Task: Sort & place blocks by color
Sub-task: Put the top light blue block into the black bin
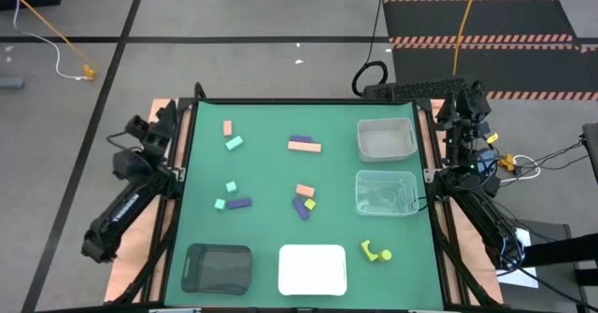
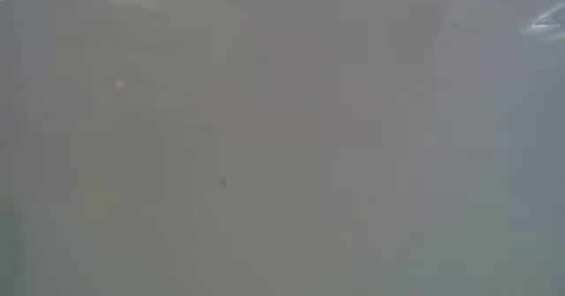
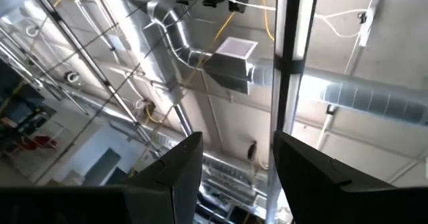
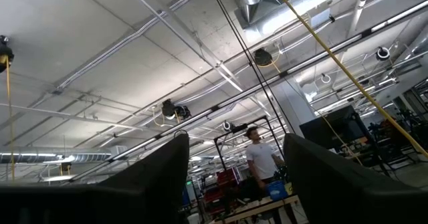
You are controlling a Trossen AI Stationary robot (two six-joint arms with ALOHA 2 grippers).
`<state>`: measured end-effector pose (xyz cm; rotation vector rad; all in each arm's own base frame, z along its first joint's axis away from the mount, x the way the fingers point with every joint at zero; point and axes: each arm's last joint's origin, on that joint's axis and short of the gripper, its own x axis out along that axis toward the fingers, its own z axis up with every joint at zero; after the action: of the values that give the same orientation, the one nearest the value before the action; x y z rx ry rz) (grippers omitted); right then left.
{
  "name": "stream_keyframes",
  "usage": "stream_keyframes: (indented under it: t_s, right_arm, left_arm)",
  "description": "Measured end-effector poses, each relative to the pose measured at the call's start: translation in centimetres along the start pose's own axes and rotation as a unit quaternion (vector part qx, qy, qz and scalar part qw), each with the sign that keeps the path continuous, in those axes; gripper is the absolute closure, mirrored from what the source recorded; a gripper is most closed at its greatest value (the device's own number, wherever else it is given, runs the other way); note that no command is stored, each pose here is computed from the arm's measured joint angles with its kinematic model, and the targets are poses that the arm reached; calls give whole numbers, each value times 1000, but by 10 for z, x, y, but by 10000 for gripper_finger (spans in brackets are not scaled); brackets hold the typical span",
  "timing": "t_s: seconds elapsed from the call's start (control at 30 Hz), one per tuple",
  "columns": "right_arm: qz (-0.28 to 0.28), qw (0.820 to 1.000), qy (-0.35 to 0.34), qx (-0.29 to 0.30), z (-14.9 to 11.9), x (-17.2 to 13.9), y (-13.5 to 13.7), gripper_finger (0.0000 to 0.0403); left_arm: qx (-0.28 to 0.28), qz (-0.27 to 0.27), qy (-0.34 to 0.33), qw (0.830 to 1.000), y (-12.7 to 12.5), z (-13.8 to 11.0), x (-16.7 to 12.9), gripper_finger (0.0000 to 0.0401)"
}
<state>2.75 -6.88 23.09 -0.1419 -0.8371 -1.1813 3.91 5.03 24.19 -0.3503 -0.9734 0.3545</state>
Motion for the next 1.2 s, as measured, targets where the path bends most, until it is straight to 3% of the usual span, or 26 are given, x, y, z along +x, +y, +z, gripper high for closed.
stream_keyframes:
  t_s: [0.13, 0.3, 0.6, 0.87, 1.2]
  right_arm:
    - [0, 1000, 0, 0, 0, 0, 0, 167]
    - [0, 1000, 0, 0, 0, 0, 0, 167]
    - [0, 1000, 0, 0, 0, 0, 0, 167]
    - [0, 1000, 0, 0, 0, 0, 0, 167]
    - [0, 1000, 0, 0, 0, 0, 0, 167]
  left_arm:
    - [-20, -20, 10, 1000, -11, 9, 11, 219]
    - [-13, -48, 89, 995, -25, 18, 32, 219]
    - [-41, 14, 264, 964, -19, 13, 70, 219]
    - [-66, 19, 362, 930, 0, -9, 100, 219]
    - [-104, 67, 447, 886, 32, -53, 107, 219]
